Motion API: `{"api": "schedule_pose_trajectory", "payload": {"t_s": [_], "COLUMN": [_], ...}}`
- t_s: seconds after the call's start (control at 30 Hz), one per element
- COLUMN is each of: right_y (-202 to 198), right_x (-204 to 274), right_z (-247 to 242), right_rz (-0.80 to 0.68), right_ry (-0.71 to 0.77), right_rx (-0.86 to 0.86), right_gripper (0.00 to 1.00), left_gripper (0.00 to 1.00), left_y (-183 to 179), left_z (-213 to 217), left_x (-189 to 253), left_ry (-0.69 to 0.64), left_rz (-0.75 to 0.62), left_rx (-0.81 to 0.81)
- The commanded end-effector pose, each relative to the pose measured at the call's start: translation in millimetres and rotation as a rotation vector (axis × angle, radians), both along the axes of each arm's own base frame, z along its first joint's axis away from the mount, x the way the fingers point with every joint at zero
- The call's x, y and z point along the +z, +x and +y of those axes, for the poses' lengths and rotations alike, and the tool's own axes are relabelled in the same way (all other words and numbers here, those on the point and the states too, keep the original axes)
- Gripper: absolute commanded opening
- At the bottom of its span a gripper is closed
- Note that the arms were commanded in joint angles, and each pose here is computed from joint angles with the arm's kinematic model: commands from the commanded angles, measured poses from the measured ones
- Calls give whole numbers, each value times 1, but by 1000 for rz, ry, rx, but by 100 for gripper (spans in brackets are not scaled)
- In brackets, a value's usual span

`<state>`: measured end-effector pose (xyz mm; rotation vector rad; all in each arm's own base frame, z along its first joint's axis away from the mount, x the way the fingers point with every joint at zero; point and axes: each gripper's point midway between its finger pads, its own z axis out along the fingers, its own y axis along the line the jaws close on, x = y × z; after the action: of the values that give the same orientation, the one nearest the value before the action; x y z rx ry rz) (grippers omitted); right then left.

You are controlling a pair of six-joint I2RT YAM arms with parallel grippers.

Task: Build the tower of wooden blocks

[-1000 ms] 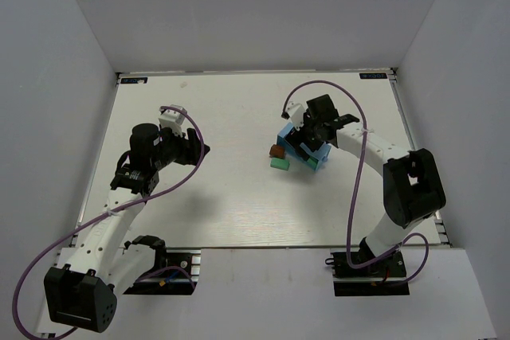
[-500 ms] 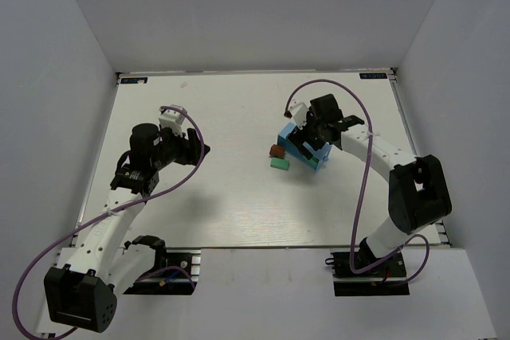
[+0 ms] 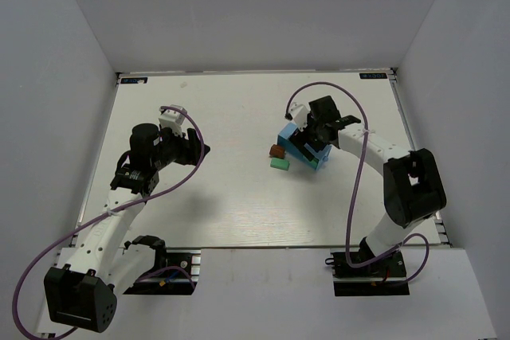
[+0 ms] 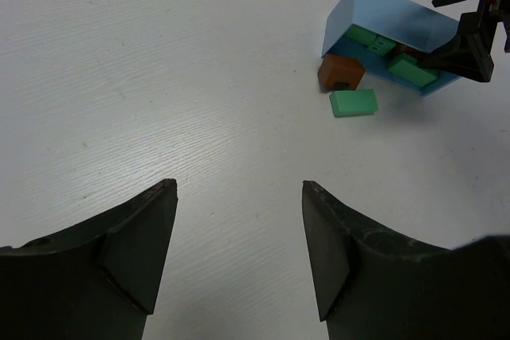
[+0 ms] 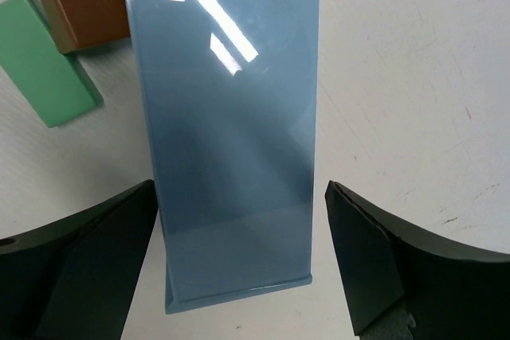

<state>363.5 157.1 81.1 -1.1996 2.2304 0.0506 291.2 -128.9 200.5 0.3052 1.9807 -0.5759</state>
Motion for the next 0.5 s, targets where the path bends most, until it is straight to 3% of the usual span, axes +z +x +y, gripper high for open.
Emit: {"api": "schedule_pose_trajectory", "payload": {"t_s": [0.0, 0.33, 0.47], "right_y": [13, 10, 2], "right_x": [1, -7, -11], "right_z": [-7, -4, 2], "right_rz": [-31, 33, 78], "right_ry": [-23, 8, 26], "right_rx": [-20, 3, 39], "right_gripper": [90, 90, 76], "left_gripper": [74, 74, 74], "left_y": [-1, -1, -1], "left_z": [-4, -4, -4], "left_x": [18, 18, 18], "left_ry": [-13, -13, -13], "left_rz": [-47, -47, -47], "left_rx": [-25, -25, -25]}}
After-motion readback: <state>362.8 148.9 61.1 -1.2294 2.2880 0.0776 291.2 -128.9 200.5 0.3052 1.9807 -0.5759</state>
